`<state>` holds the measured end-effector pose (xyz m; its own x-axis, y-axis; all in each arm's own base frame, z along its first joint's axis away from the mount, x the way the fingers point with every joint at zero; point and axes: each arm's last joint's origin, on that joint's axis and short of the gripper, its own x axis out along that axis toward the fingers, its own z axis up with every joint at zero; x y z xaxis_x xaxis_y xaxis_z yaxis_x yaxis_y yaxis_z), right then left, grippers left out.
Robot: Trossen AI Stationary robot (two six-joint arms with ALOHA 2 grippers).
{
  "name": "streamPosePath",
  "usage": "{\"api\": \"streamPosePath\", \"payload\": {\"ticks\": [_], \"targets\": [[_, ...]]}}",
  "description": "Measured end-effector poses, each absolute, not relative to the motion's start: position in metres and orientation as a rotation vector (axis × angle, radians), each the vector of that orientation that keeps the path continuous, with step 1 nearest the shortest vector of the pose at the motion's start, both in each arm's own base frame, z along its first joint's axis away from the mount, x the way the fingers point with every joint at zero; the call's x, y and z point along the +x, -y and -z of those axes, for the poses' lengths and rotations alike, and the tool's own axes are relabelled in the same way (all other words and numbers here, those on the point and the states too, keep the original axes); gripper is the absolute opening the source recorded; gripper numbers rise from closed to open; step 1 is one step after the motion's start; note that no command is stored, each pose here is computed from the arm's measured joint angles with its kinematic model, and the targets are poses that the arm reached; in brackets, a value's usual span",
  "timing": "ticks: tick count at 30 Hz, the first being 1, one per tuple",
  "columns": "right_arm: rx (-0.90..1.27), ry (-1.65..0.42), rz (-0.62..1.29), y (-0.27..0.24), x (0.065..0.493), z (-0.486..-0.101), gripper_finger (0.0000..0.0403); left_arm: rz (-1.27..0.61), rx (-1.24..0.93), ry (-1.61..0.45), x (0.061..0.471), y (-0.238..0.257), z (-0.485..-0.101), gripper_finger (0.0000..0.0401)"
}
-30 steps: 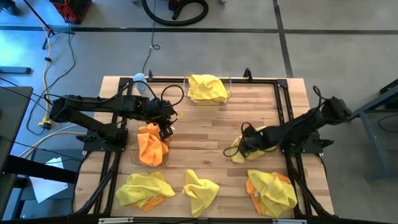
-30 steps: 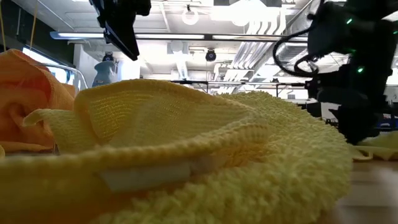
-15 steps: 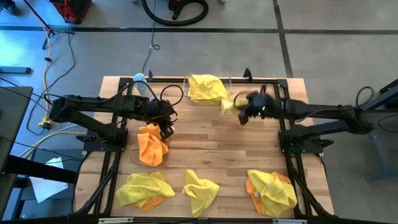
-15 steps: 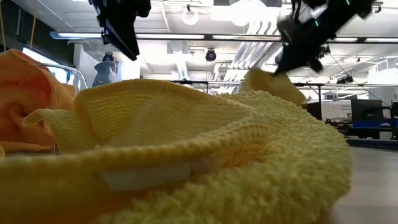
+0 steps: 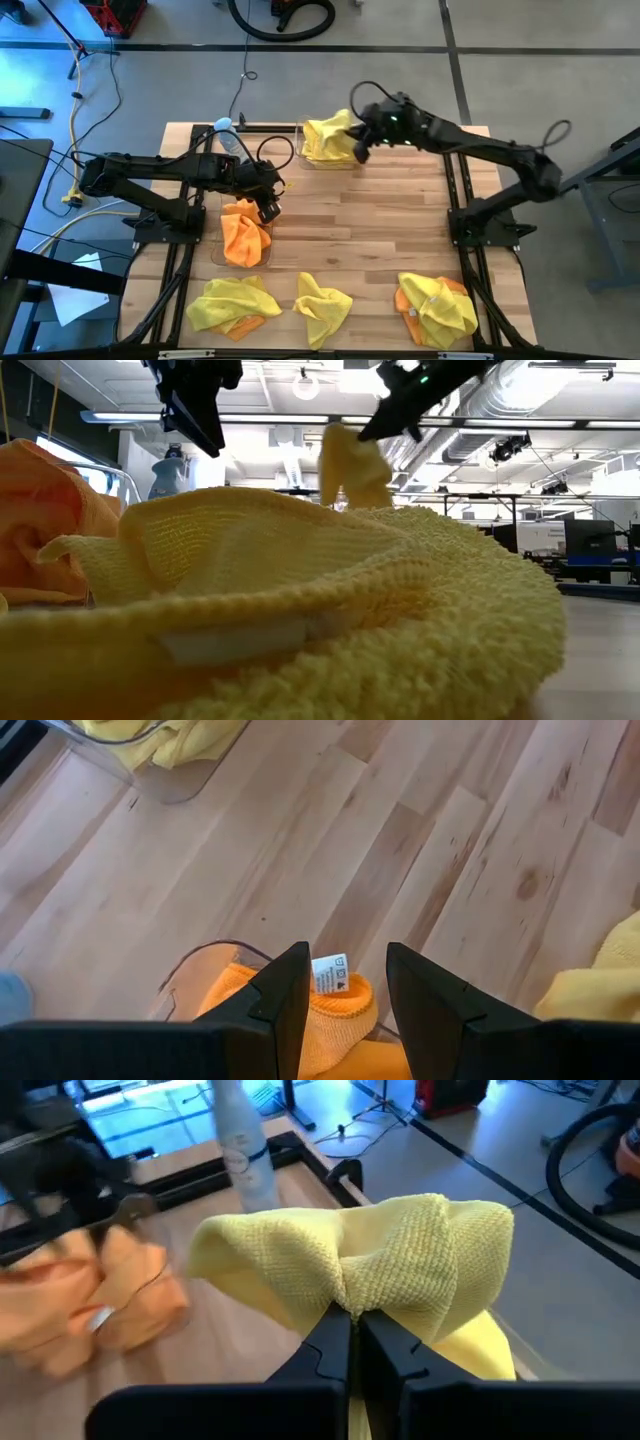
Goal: Sort microfiber towel by color & place in baskets
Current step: Put the yellow microfiber towel into the top transparent bin
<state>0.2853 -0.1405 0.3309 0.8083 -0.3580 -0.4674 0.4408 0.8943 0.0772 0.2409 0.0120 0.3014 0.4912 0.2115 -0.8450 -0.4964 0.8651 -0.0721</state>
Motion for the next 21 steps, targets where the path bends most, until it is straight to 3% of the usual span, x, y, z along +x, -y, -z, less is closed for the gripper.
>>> {"api": "streamPosePath", "payload": {"ticks": [7, 14, 21], "targets": [[0.220, -0.694, 0.588, 0.172, 0.307, -0.281, 0.0000, -0.478, -0.369, -0.955, 0.241, -0.012, -0.301, 0.0121], [0.304, -0.885, 0.682, 0.192, 0.312, -0.232, 0.0000, -0.473, -0.230, -0.939, 0.236, -0.011, -0.307, 0.0121], [0.368, -0.915, 0.750, 0.199, 0.325, -0.242, 0.0000, -0.481, -0.148, -0.827, 0.206, -0.021, -0.320, 0.0121]]}}
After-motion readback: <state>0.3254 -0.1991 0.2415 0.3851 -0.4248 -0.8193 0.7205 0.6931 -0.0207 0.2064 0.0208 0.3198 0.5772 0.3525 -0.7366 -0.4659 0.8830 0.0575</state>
